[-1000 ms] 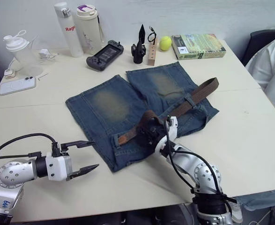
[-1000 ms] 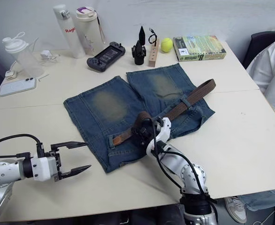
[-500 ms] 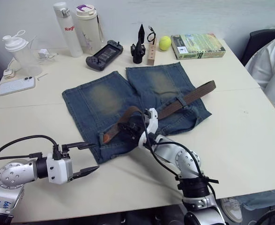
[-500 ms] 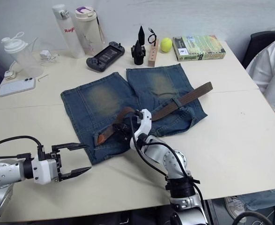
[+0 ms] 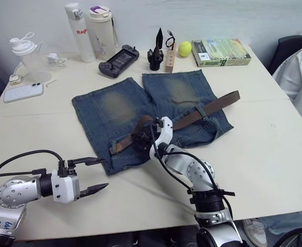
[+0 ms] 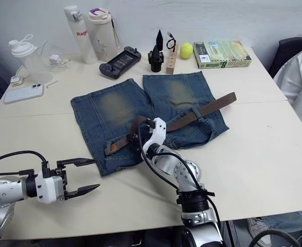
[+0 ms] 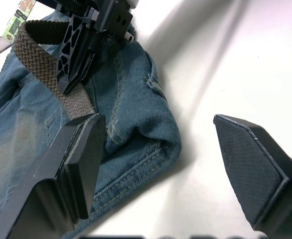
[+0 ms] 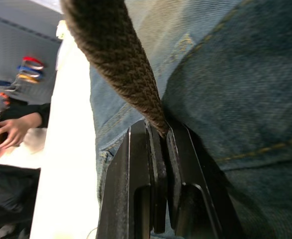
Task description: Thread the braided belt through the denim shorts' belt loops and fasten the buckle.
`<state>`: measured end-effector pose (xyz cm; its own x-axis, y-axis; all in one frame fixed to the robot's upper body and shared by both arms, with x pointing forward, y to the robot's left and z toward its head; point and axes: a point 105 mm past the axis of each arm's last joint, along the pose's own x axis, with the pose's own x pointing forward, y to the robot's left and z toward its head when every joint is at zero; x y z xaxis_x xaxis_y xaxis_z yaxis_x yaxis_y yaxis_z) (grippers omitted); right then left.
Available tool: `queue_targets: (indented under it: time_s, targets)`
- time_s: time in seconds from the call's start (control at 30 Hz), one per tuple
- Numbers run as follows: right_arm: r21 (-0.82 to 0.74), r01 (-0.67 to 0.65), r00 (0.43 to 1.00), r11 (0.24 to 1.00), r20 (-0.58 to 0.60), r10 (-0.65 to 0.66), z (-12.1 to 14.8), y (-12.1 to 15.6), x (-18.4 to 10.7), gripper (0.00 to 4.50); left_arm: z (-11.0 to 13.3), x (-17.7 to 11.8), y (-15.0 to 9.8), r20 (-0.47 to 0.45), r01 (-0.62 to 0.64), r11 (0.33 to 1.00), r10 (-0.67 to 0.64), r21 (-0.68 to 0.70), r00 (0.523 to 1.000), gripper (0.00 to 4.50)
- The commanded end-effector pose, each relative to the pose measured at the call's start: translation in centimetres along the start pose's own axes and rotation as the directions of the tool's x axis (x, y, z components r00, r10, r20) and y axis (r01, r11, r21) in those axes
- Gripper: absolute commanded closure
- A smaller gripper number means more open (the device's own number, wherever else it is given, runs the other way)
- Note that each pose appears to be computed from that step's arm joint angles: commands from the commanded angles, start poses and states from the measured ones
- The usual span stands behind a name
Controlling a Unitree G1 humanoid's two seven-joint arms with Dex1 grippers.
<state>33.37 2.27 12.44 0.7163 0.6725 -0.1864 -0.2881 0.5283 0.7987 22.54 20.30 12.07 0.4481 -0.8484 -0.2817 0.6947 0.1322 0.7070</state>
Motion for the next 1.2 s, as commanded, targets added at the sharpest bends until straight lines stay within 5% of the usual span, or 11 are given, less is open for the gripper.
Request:
queue_targets:
  time_s: [0.03, 0.37, 0.53, 0.83, 1.03, 1.2]
  targets:
    - [0.170, -0.060, 0.998, 0.984, 0.012, 0.059, -0.4, 2.8, 0.9, 4.50, 0.0, -0.3, 0.6, -0.003, -0.033, 0.999, 0.033, 0.020, 0.999, 0.67]
    - [0.104, -0.176, 0.972, 0.979, -0.137, 0.189, -3.0, 5.4, 1.3, 4.50, -2.3, -0.9, 5.3, -0.089, -0.090, 0.980, 0.108, 0.177, 0.990, 0.67]
    - [-0.064, -0.242, 0.948, 0.968, -0.230, 0.222, -4.7, 6.7, 2.6, 4.50, -2.8, -1.4, 4.5, -0.096, -0.072, 0.981, 0.090, 0.182, 0.991, 0.67]
    - [-0.243, -0.324, 0.937, 0.914, -0.215, 0.275, -4.9, 8.7, 5.1, 4.50, -3.4, -3.0, 3.4, -0.143, -0.046, 0.973, 0.080, 0.227, 0.986, 0.67]
    - [-0.245, -0.375, 0.908, 0.894, -0.292, 0.301, -6.7, 8.8, 4.8, 4.50, -5.0, -4.7, 3.4, -0.243, -0.026, 0.939, 0.115, 0.344, 0.963, 0.67]
    - [-0.238, -0.378, 0.905, 0.895, -0.300, 0.303, -7.0, 8.8, 4.7, 4.50, -5.0, -3.9, 3.5, -0.214, -0.047, 0.907, 0.148, 0.419, 0.966, 0.67]
